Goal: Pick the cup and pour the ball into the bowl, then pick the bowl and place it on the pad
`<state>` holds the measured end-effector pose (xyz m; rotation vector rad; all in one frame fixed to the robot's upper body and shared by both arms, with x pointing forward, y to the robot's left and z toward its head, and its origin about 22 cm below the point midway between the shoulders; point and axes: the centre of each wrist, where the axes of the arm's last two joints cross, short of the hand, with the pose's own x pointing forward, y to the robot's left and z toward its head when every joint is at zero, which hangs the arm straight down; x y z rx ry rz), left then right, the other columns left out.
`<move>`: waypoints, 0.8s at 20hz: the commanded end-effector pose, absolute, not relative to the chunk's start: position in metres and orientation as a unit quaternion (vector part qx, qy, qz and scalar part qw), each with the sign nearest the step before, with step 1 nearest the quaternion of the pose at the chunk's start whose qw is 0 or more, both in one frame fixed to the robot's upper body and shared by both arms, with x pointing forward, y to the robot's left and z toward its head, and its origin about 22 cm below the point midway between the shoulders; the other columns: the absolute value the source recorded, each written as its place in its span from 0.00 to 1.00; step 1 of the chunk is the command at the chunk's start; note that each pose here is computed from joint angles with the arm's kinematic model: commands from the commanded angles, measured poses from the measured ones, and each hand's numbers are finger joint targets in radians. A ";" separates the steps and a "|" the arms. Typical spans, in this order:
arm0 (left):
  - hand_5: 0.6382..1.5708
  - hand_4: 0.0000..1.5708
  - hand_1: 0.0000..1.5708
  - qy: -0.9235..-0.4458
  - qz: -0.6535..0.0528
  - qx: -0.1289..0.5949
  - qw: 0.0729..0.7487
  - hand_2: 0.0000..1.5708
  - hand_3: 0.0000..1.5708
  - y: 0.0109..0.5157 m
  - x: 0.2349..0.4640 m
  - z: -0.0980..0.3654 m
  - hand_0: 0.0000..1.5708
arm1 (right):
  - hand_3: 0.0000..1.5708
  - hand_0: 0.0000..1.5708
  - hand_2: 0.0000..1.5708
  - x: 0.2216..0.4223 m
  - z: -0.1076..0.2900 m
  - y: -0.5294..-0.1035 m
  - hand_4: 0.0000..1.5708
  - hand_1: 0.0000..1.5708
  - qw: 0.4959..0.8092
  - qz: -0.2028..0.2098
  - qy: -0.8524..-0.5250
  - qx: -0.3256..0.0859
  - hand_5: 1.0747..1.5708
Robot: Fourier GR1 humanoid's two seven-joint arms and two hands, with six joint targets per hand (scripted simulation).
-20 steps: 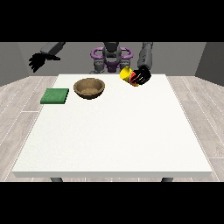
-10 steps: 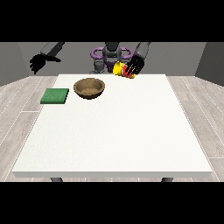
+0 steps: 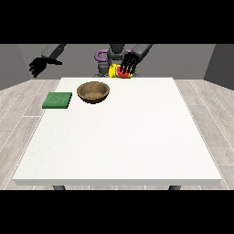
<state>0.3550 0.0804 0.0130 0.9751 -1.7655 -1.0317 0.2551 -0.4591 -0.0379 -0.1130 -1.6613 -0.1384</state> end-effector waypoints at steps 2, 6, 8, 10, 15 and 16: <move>1.00 0.58 0.36 -0.696 -0.430 0.437 0.375 1.00 1.00 0.050 0.356 0.036 0.36 | 0.00 0.00 0.00 0.290 -0.013 -0.448 0.00 0.00 0.655 -0.034 -0.754 -0.040 0.93; 1.00 0.54 0.33 -0.681 -0.470 0.453 0.332 1.00 1.00 0.036 0.346 0.037 0.33 | 0.09 0.00 0.00 0.312 -0.003 -0.434 0.00 0.00 0.675 -0.040 -0.735 -0.056 0.92; 1.00 0.57 0.29 -0.693 -0.466 0.473 0.282 1.00 1.00 0.027 0.342 0.043 0.29 | 0.17 0.00 0.00 0.302 0.000 -0.454 0.00 0.00 0.641 -0.043 -0.764 -0.058 0.92; 1.00 0.57 0.24 -0.674 -0.484 0.479 0.288 1.00 1.00 0.025 0.335 0.033 0.24 | 0.17 0.00 0.00 0.338 0.014 -0.415 0.00 0.00 0.654 -0.035 -0.755 -0.041 0.91; 0.98 0.56 0.00 -0.648 -0.527 0.494 0.241 1.00 1.00 0.008 0.326 0.043 0.00 | 0.14 0.00 0.00 0.346 0.012 -0.403 0.00 0.00 0.641 -0.033 -0.766 -0.018 0.91; 0.97 0.58 0.00 -0.643 -0.552 0.475 0.238 1.00 1.00 0.015 0.319 0.027 0.00 | 0.16 0.00 0.00 0.325 -0.005 -0.418 0.00 0.00 0.657 -0.037 -0.752 -0.028 0.91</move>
